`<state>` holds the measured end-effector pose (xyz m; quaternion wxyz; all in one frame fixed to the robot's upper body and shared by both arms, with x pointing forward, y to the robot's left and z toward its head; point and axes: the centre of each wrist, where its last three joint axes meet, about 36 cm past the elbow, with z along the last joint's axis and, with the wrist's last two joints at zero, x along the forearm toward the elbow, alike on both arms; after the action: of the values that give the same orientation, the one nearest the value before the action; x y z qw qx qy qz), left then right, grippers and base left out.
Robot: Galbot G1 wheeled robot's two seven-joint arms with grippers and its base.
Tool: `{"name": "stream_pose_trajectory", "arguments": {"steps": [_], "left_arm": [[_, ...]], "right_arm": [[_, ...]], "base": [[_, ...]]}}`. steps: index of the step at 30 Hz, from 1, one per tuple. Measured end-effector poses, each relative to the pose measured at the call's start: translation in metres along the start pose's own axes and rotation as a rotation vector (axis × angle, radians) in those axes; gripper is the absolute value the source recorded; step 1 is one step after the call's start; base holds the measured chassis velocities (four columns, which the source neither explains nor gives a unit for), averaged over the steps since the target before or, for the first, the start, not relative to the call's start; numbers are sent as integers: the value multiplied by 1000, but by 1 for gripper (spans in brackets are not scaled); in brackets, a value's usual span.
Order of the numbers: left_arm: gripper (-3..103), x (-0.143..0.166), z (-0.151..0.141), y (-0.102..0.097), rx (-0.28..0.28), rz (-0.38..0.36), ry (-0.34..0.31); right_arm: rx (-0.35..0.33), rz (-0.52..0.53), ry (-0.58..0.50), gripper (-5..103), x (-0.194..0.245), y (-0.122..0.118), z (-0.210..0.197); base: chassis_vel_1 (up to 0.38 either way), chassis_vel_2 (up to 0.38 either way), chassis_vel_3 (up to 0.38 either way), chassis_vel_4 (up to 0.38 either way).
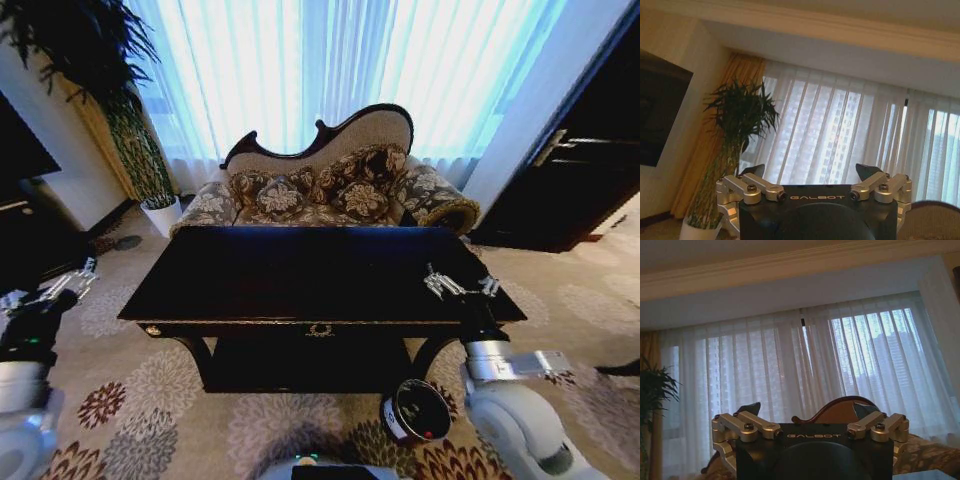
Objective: Move to the front of the table and place the trash on the table into the trash bin.
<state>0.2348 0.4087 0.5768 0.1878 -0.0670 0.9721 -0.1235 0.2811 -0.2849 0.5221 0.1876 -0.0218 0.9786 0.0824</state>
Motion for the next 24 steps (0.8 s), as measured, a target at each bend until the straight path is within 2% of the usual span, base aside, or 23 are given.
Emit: {"name": "stream_pose_trajectory", "arguments": {"steps": [2, 7, 16, 24], "left_arm": [[100, -3, 8, 8, 12, 19, -22], [100, 1, 14, 5, 39, 47, -24], [100, 3, 12, 4, 21, 57, -29], [100, 2, 8, 4, 11, 62, -40]], "right_arm": [[-3, -7, -4, 100, 1, 1, 3], [-10, -11, -17, 100, 2, 4, 2], [-21, -12, -23, 100, 4, 5, 0], [-37, -13, -13, 100, 7, 7, 6]], "base": [[0, 0, 0, 0], [0, 0, 0, 0], [20, -28, -28, 22], [167, -175, -160, 182]]}}
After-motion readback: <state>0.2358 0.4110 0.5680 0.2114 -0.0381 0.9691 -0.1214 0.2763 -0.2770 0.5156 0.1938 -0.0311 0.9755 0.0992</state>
